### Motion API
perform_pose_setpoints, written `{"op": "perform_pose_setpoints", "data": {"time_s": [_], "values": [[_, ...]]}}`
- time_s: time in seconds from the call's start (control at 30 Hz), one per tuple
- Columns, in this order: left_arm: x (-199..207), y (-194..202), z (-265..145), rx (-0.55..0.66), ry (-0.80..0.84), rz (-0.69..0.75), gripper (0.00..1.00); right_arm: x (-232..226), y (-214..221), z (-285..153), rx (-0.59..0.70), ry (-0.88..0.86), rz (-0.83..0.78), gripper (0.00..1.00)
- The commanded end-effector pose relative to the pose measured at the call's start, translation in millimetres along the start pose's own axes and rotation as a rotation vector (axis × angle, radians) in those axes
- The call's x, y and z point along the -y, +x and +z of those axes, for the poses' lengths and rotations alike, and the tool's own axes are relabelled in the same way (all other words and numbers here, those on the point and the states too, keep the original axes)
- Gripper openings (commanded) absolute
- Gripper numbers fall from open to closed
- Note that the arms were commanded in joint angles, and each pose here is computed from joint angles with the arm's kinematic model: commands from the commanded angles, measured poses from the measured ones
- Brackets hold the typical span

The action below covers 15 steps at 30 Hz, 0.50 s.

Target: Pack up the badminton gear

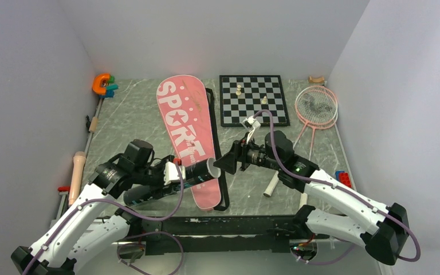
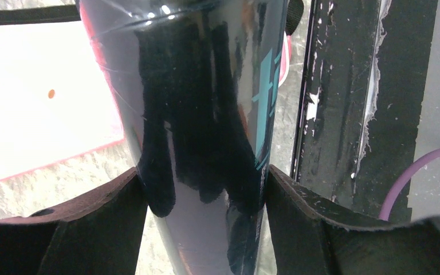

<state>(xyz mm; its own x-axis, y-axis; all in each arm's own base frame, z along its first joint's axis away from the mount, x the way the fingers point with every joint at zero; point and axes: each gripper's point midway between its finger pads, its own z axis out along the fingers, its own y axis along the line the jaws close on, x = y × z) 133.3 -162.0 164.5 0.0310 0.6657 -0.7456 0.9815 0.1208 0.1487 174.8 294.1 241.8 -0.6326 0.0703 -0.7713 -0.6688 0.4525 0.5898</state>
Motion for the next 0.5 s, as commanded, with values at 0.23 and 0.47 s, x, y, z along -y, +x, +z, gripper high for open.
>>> {"op": "perform_pose_setpoints", "data": {"time_s": [0.23,0.47], "values": [[-10.1,-43.6,-9.6,0.158,-0.034,0.084,0.29,-14.4,5.1,21.9,-0.013,-0.015,-0.015,0.74],[-11.4,-44.1,-8.9,0.162,-0.041,0.078,0.29,-22.9,12.2,9.6,-0.023,-0.025,-0.022,0.76]]}}
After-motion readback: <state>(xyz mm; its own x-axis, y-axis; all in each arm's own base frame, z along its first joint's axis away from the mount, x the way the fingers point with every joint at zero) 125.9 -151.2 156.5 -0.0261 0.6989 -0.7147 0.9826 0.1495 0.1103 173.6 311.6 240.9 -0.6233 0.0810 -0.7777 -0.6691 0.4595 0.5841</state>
